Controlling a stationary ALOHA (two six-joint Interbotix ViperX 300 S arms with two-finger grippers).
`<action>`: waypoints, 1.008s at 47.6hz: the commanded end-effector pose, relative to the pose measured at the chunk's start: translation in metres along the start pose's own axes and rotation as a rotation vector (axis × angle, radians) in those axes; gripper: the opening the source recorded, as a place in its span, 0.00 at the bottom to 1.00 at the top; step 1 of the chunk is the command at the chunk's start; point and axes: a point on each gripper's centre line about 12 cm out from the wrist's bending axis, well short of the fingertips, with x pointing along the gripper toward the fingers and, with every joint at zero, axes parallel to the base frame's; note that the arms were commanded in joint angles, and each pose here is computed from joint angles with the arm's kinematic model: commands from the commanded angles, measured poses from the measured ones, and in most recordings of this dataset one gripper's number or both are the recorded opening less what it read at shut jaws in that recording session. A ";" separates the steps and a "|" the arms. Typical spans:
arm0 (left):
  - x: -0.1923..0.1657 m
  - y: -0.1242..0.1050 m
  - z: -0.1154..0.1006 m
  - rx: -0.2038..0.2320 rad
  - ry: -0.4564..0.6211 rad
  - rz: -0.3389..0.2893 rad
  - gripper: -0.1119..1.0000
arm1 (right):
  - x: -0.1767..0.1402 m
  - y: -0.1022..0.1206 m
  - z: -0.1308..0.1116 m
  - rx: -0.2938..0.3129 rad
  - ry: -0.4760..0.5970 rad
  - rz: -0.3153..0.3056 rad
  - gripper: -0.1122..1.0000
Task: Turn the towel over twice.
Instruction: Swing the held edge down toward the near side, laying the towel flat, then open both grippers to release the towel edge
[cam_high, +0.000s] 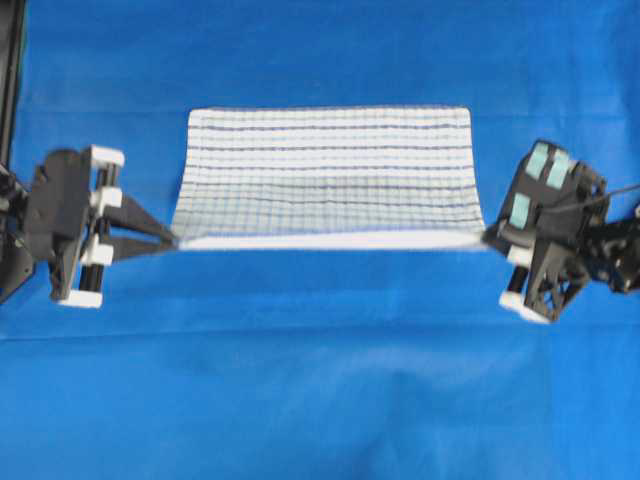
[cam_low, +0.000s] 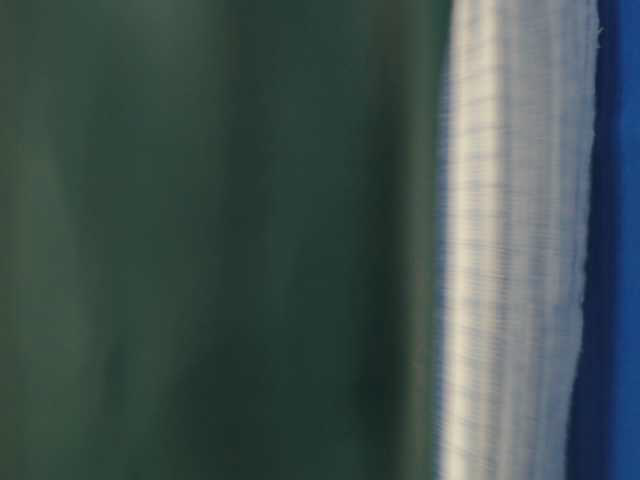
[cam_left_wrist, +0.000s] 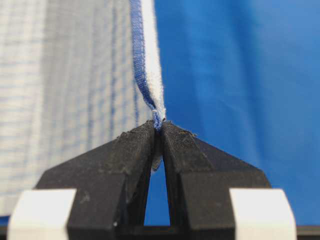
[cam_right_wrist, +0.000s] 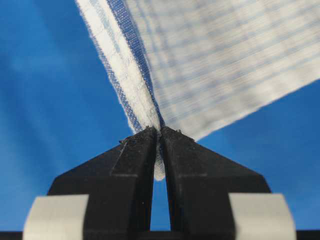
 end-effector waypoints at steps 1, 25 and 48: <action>0.008 -0.013 -0.003 -0.008 0.030 -0.051 0.14 | 0.001 0.014 -0.006 0.019 0.000 0.059 0.17; 0.049 -0.043 -0.032 -0.004 0.232 -0.134 0.14 | 0.022 0.042 -0.028 0.042 0.069 0.087 0.17; 0.051 -0.040 -0.027 -0.009 0.222 -0.124 0.14 | 0.026 0.039 -0.026 0.037 0.064 0.075 0.18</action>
